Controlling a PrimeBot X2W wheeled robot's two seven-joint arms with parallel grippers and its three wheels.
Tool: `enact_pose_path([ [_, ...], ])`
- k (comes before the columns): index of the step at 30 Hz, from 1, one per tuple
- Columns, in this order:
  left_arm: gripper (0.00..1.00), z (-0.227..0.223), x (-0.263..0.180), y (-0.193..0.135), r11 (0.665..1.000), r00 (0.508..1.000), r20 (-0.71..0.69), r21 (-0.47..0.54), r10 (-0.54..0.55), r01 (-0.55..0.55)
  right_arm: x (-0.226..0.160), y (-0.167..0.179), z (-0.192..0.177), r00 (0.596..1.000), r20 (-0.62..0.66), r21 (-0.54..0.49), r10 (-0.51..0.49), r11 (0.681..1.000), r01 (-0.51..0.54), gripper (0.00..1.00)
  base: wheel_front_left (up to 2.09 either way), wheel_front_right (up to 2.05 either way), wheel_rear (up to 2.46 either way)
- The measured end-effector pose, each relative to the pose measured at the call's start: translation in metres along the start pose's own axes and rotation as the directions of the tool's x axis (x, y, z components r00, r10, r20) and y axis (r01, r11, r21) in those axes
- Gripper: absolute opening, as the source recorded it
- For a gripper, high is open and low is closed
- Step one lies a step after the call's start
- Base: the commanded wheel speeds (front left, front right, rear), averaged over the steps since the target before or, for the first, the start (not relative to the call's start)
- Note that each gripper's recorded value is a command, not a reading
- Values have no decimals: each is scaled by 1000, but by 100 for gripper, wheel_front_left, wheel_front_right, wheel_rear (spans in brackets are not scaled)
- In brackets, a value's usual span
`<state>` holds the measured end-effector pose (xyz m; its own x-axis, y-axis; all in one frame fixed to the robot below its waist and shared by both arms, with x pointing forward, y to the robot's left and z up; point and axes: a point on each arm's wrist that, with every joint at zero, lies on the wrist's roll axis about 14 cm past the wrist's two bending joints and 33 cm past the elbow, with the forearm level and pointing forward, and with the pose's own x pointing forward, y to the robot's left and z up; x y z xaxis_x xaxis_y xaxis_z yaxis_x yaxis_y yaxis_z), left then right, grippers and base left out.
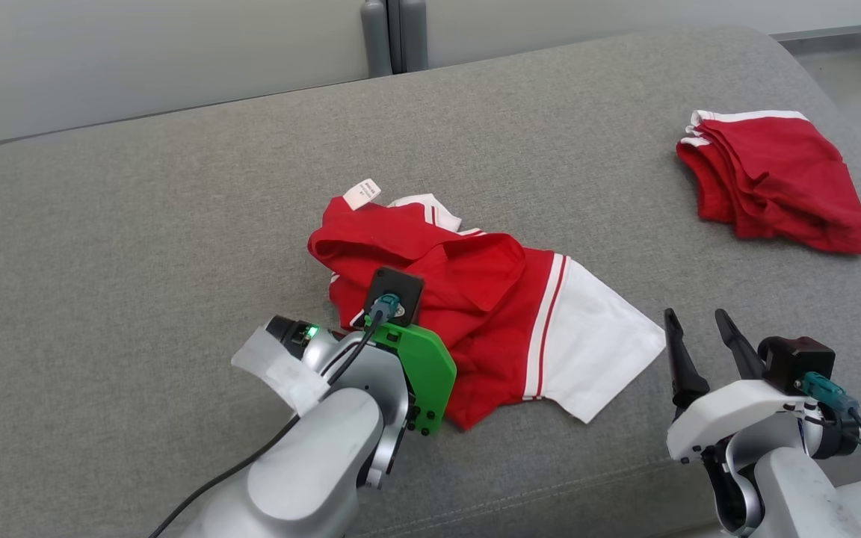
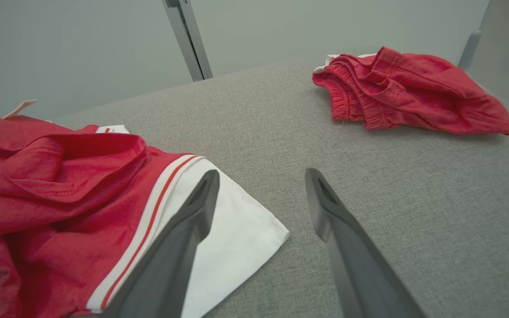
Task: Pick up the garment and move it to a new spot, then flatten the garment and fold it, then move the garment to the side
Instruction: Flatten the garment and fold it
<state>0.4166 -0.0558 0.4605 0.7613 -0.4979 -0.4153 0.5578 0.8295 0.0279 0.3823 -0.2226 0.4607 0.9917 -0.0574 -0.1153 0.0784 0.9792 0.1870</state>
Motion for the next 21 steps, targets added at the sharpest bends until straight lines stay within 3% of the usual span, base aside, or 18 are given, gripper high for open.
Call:
enact_pose_path([
  [6,0,19,-4,21,996,992,105,-62,64,-58,2,1,-1,1000,-1,1,3,1000,-3,100,0,0,0],
  [12,0,51,-18,64,970,943,262,-178,206,-163,7,9,2,1000,7,-3,25,1000,-25,100,0,0,0],
  [16,0,52,-41,116,912,872,315,-298,374,-283,14,17,5,999,14,-5,48,999,-48,100,0,0,0],
  [21,0,8,-72,164,806,809,235,-423,539,-414,22,33,6,996,14,-8,90,996,-90,100,0,0,0],
])
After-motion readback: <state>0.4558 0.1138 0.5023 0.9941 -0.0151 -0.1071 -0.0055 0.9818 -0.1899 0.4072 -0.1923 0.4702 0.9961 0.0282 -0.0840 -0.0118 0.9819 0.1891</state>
